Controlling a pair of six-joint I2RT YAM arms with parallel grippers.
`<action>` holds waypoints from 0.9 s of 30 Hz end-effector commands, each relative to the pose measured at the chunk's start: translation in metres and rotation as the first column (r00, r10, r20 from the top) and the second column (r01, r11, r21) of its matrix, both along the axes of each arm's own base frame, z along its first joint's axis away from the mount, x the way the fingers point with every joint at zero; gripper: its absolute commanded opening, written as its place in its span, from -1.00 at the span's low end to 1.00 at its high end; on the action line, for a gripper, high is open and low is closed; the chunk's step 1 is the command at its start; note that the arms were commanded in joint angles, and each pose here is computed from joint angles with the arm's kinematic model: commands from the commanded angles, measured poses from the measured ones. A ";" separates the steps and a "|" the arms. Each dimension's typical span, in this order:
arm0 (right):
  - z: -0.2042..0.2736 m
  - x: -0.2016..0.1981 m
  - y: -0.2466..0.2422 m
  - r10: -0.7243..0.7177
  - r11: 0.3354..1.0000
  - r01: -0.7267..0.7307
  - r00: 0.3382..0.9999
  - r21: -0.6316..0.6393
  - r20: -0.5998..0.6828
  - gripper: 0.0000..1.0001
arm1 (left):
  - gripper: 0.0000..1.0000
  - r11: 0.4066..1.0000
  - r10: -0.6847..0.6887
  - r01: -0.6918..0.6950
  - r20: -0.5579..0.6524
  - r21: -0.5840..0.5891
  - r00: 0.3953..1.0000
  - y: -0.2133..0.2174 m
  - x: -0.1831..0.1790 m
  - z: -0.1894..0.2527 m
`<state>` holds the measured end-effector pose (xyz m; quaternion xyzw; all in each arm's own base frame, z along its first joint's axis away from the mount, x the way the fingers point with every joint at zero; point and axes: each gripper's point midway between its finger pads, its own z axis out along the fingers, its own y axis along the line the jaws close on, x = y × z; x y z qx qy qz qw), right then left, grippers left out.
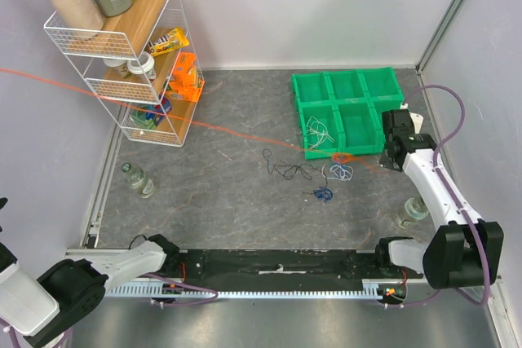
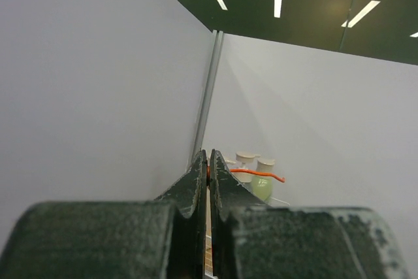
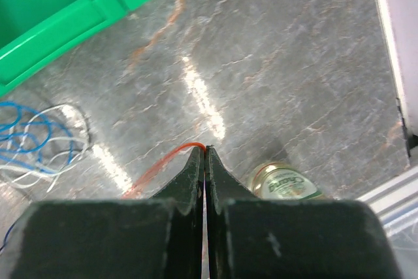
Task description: Untangle the cables
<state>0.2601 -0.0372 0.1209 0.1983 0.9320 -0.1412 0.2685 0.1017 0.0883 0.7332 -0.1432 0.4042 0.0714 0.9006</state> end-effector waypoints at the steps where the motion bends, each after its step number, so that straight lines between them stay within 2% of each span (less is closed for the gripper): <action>1: 0.012 0.012 -0.025 -0.027 0.998 0.029 0.999 -0.060 0.035 -1.00 | -0.96 0.993 0.109 -0.110 0.023 0.037 0.994 0.018 -0.016 0.007; 6: 0.006 0.017 -0.048 -0.082 0.989 0.082 0.997 -0.120 0.006 -1.00 | -0.97 0.988 0.124 -0.124 0.000 0.094 0.992 0.014 -0.011 0.002; 9: 0.011 0.030 -0.036 -0.030 0.997 0.033 0.999 -0.075 0.038 -1.00 | -0.96 0.984 0.139 -0.137 -0.012 0.114 0.990 0.016 -0.013 -0.003; 12: 0.016 0.032 -0.049 -0.058 0.991 0.062 0.998 -0.122 0.033 -1.00 | -0.97 0.979 0.163 -0.159 -0.022 0.131 0.986 0.019 -0.012 -0.005; 15: 0.020 0.043 -0.039 -0.007 0.996 0.010 0.999 -0.092 0.036 -1.00 | -0.97 0.978 0.164 -0.161 -0.016 0.129 0.986 0.021 -0.015 -0.005; 17: 0.025 0.054 -0.021 0.055 0.998 -0.054 0.996 -0.018 0.076 -1.00 | -0.97 0.986 0.136 -0.131 -0.042 0.107 0.990 0.016 -0.006 -0.012; 18: 0.030 0.061 -0.003 0.116 0.992 -0.120 0.986 0.035 0.119 -1.00 | -0.96 0.992 0.102 -0.096 -0.067 0.087 0.993 0.011 0.001 -0.018; 20: 0.046 0.069 0.035 0.233 0.959 -0.261 0.949 0.112 0.212 -1.00 | -0.97 0.997 -0.048 0.056 -0.168 0.044 0.985 -0.021 0.031 -0.047; 22: 0.060 0.068 0.065 0.302 0.918 -0.356 0.913 0.175 0.275 -1.00 | -0.97 0.971 -0.230 0.238 -0.271 -0.006 0.935 -0.066 0.064 -0.084; 23: 0.067 0.065 0.080 0.334 0.891 -0.405 0.891 0.205 0.306 -1.00 | -0.97 0.946 -0.313 0.324 -0.335 -0.023 0.889 -0.092 0.080 -0.107; 25: 0.079 0.057 0.115 0.412 0.816 -0.514 0.838 0.263 0.358 -1.00 | -0.97 0.873 -0.472 0.476 -0.445 -0.110 0.761 -0.142 0.105 -0.157; 27: 0.092 0.046 0.145 0.481 0.741 -0.606 0.780 0.291 0.399 -1.00 | -0.96 0.793 -0.578 0.567 -0.565 -0.221 0.588 -0.191 0.128 -0.224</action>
